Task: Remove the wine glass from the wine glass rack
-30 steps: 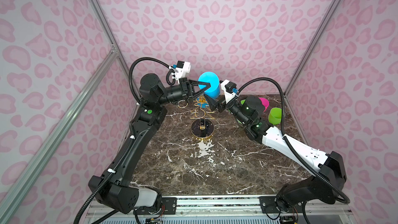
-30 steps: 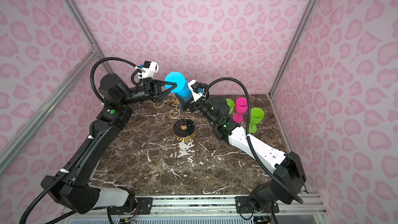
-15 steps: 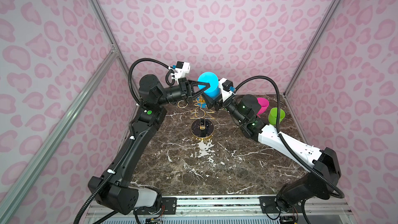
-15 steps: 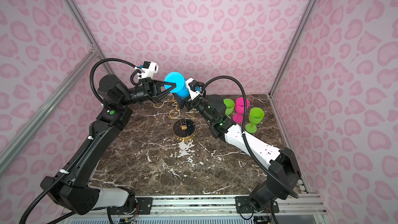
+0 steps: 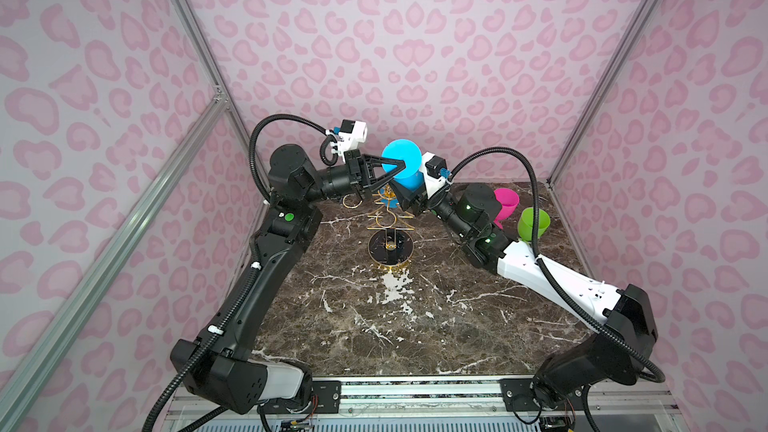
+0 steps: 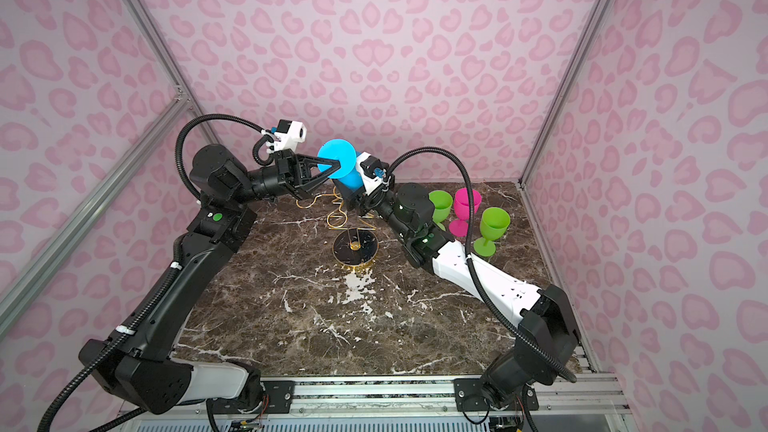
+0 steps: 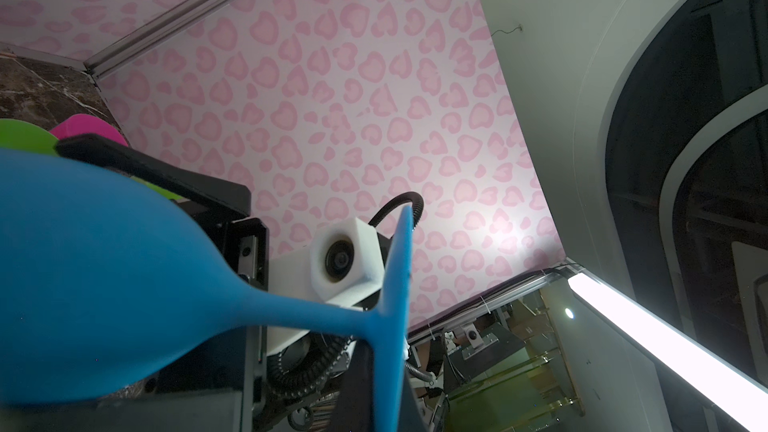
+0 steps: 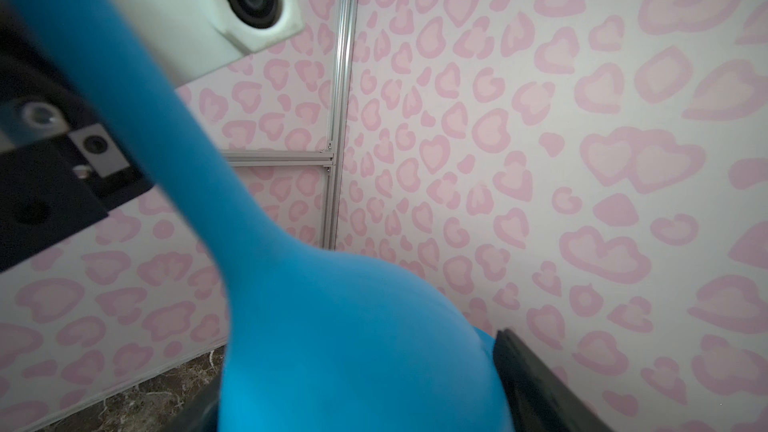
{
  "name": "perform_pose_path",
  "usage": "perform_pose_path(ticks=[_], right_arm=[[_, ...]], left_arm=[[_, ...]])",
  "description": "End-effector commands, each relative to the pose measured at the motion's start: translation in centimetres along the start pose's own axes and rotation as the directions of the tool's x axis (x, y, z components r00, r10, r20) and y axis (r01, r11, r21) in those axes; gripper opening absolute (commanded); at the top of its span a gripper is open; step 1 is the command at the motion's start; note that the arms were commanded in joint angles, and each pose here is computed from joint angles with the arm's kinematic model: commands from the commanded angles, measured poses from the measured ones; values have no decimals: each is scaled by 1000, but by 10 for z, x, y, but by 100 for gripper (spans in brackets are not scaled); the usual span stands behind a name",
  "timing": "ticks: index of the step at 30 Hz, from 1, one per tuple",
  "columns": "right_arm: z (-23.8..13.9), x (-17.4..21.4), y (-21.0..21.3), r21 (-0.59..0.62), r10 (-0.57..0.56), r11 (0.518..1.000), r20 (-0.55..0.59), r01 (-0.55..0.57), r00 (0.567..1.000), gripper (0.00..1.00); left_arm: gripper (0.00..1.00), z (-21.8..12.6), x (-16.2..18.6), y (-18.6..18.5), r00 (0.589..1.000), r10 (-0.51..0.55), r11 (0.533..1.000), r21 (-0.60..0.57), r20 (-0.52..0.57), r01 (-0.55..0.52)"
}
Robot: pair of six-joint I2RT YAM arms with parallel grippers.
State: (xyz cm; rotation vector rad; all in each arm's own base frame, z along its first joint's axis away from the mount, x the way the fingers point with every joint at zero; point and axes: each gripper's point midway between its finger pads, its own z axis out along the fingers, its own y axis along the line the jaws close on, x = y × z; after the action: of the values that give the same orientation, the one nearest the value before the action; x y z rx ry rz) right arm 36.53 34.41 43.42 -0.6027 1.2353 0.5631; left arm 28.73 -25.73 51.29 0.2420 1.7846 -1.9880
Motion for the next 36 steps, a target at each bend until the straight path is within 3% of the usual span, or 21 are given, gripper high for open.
perform_pose_path(ticks=[1,11,18,24,27,30,33,35,36], right_arm=[[-5,-9,-8,39,49,998,21,-49,999,80],[-21,-16,-15,51,130,991,-101,-126,986,72],[-60,-13,-17,69,131,991,-291,-115,948,69],[-101,-5,-16,84,145,989,-440,-121,886,68],[-117,-3,-11,83,172,985,-477,-151,862,66],[-127,-1,-7,85,204,979,-500,-186,842,64],[-132,4,-3,85,223,974,-520,-210,825,63],[-133,9,-1,83,232,971,-536,-222,812,62],[-134,12,0,81,235,970,-543,-228,806,62]], left_arm=[[12,-2,-1,-10,999,54,998,28,3,-54],[51,-6,-3,-19,992,120,992,29,24,-121],[57,-12,-6,-18,957,285,959,-2,47,-285],[59,-21,-15,-8,856,501,865,-110,126,-490],[58,-27,-16,-8,765,629,776,-170,140,-607],[58,-36,-15,-5,633,760,647,-262,149,-716],[58,-44,-7,9,445,889,451,-366,106,-814],[57,-46,-1,16,305,952,295,-402,41,-867],[56,-48,0,18,261,965,245,-414,18,-877]])
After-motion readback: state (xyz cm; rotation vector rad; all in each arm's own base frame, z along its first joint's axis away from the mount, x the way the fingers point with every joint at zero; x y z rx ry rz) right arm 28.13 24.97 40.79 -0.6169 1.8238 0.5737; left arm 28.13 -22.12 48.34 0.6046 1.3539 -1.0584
